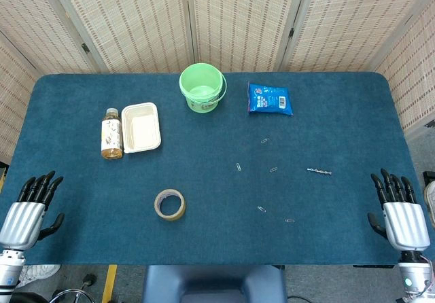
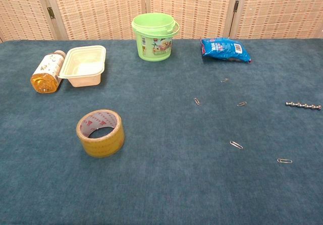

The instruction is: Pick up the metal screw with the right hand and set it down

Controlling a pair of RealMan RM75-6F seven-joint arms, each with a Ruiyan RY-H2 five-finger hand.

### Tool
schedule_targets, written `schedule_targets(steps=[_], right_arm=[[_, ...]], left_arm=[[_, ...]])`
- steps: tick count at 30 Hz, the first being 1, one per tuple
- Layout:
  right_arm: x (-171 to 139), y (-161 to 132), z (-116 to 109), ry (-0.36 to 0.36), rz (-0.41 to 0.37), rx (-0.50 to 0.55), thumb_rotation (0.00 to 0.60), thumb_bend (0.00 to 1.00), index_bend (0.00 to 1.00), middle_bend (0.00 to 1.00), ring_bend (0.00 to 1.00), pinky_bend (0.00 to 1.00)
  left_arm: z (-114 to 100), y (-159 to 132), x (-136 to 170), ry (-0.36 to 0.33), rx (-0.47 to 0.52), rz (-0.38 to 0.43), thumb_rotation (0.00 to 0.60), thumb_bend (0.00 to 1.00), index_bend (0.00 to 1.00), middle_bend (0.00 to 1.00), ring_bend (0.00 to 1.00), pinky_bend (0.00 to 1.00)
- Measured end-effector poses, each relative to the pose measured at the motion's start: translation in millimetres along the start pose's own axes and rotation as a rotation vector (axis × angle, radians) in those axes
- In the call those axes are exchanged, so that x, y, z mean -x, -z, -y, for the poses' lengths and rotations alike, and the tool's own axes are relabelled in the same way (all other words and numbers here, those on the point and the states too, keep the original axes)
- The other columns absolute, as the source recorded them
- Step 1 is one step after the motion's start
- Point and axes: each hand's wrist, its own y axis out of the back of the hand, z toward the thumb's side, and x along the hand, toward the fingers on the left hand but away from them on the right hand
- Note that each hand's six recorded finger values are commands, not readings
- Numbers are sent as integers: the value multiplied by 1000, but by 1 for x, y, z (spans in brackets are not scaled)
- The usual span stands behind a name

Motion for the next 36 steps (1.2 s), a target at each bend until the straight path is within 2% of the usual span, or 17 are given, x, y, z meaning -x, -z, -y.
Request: schedule_targets(steps=[5, 10, 17, 19, 25, 30, 36], right_arm=[[6, 2, 4, -27, 0, 13, 600, 351, 0, 0, 0, 0], [20, -6, 8, -69, -45, 15, 600, 351, 7, 0, 0, 0], [75, -26, 15, -108, -111, 18, 600, 351, 126, 0, 0, 0], [95, -31, 21, -122, -122, 20, 600, 351, 188, 0, 0, 0], [146, -47, 35, -94, -131, -8, 600, 352, 352, 0, 0, 0], [169, -61, 45, -71, -133, 1, 600, 350, 365, 0, 0, 0], [176, -75, 70, -95, -141, -13, 600, 351, 386, 0, 0, 0]], left_arm=[[0, 1, 0, 4, 6, -7, 600, 432, 0, 0, 0, 0], [0, 1, -1, 7, 19, -2, 600, 432, 0, 0, 0, 0], [-1, 4, 0, 13, 39, 1, 600, 432, 0, 0, 0, 0], [-2, 6, -1, 16, 53, 1, 600, 432, 0, 0, 0, 0], [-5, 13, -2, 26, 95, 0, 600, 432, 0, 0, 0, 0], [-5, 14, -2, 32, 103, 9, 600, 432, 0, 0, 0, 0], [-7, 14, 0, 33, 116, 19, 600, 432, 0, 0, 0, 0]])
